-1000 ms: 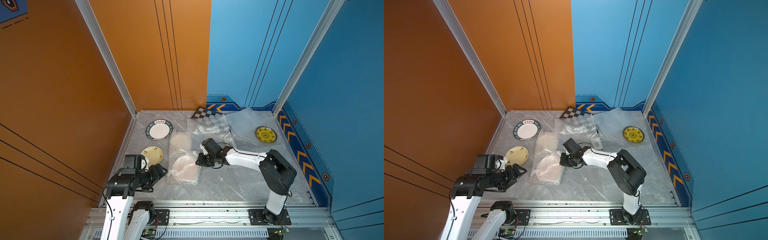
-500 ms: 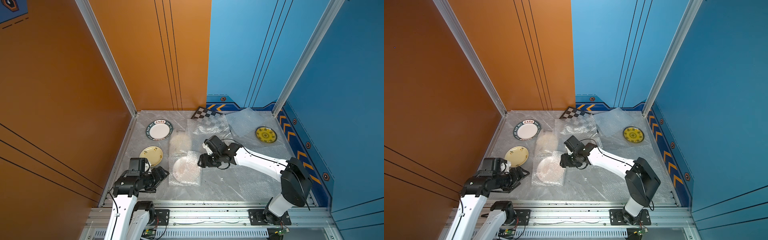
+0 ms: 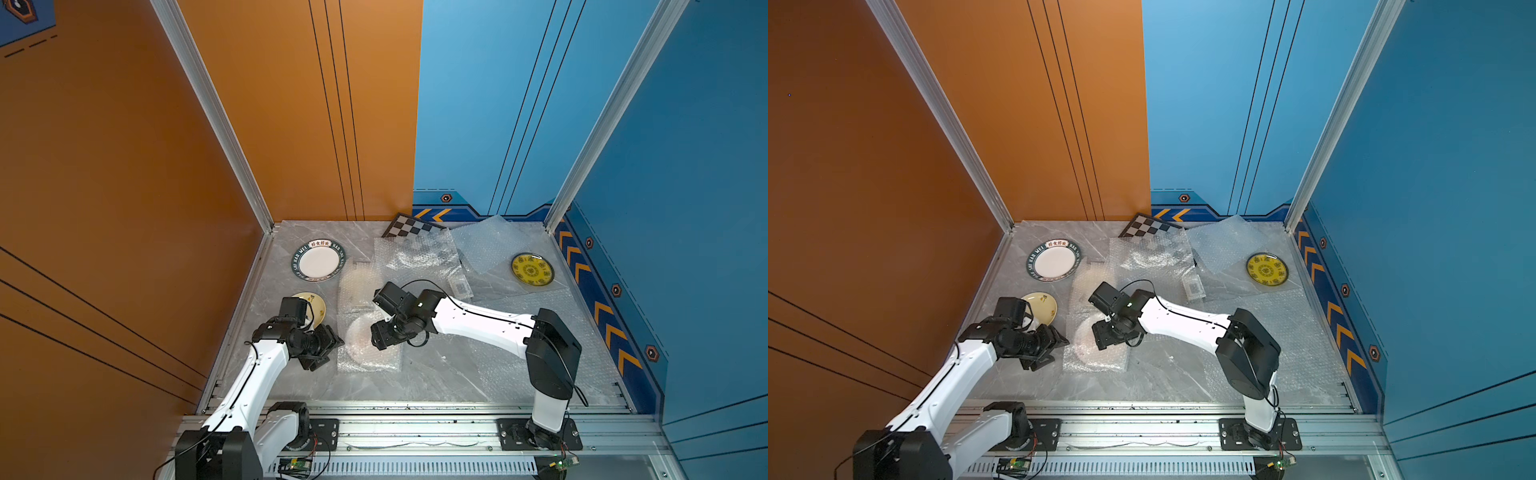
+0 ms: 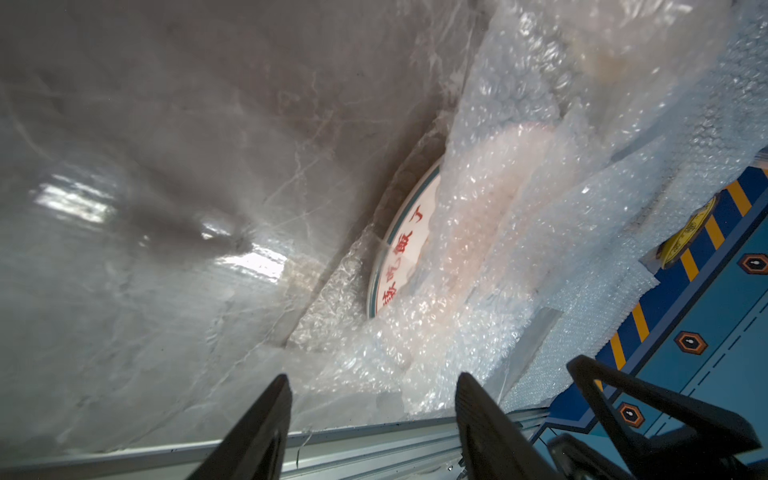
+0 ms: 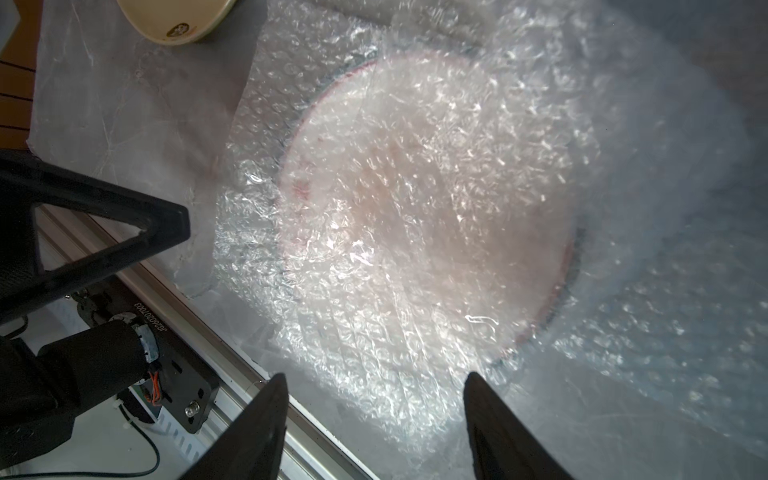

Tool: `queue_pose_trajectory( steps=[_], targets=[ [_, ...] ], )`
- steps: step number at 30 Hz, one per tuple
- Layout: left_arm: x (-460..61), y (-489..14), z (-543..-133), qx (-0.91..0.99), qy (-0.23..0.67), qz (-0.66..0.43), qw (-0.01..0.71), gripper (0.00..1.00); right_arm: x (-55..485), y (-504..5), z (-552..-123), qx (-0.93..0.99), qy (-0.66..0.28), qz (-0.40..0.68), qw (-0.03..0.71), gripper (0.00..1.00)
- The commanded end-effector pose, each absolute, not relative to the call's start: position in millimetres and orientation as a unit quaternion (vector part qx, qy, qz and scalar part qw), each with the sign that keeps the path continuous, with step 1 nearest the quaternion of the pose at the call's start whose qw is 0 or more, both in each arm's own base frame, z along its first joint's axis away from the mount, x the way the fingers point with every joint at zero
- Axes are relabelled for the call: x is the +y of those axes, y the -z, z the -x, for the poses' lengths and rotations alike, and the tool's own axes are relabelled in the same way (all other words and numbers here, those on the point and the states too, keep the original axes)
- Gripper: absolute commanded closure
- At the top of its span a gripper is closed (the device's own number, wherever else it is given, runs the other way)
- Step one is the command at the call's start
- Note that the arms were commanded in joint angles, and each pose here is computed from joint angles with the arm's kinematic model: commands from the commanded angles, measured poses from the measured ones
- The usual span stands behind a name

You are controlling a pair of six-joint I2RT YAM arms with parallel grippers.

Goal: Unpack dinner plates from bubble wrap
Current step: Unwrap the bubble wrap at the center of the board.

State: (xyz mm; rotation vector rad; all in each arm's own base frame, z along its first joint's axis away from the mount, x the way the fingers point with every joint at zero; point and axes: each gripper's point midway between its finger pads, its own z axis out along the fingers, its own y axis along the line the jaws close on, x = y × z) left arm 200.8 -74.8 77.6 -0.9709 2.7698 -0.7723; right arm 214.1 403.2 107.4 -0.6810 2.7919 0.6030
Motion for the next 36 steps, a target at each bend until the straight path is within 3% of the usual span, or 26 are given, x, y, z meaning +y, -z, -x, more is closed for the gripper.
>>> queue_pose_trajectory(
  steps=[1, 8, 12, 21, 36],
  targets=[
    [-77.8, -79.9, -214.0, 0.911, 0.269, 0.305, 0.06, 0.39, 406.5, -106.8, -197.5, 0.951, -0.18, 0.239, 0.083, 0.31],
    [-81.1, -68.5, -207.3, 0.91, 0.27, 0.314, 0.028, 0.48, 417.7, -107.3, -183.5, 0.964, -0.132, 0.213, 0.086, 0.2],
    [-81.6, -64.1, -209.7, 0.91, 0.276, 0.308, 0.033, 0.49, 429.5, -102.9, -185.7, 0.97, -0.13, 0.184, 0.088, 0.2],
    [-87.5, -62.2, -218.3, 0.898, 0.314, 0.307, 0.018, 0.61, 431.6, -109.9, -193.7, 0.978, -0.128, 0.122, 0.115, 0.2],
    [-71.6, -65.9, -242.9, 0.901, 0.313, 0.298, 0.028, 0.62, 437.5, -100.1, -194.4, 0.978, -0.139, 0.107, 0.115, 0.2]
  ],
)
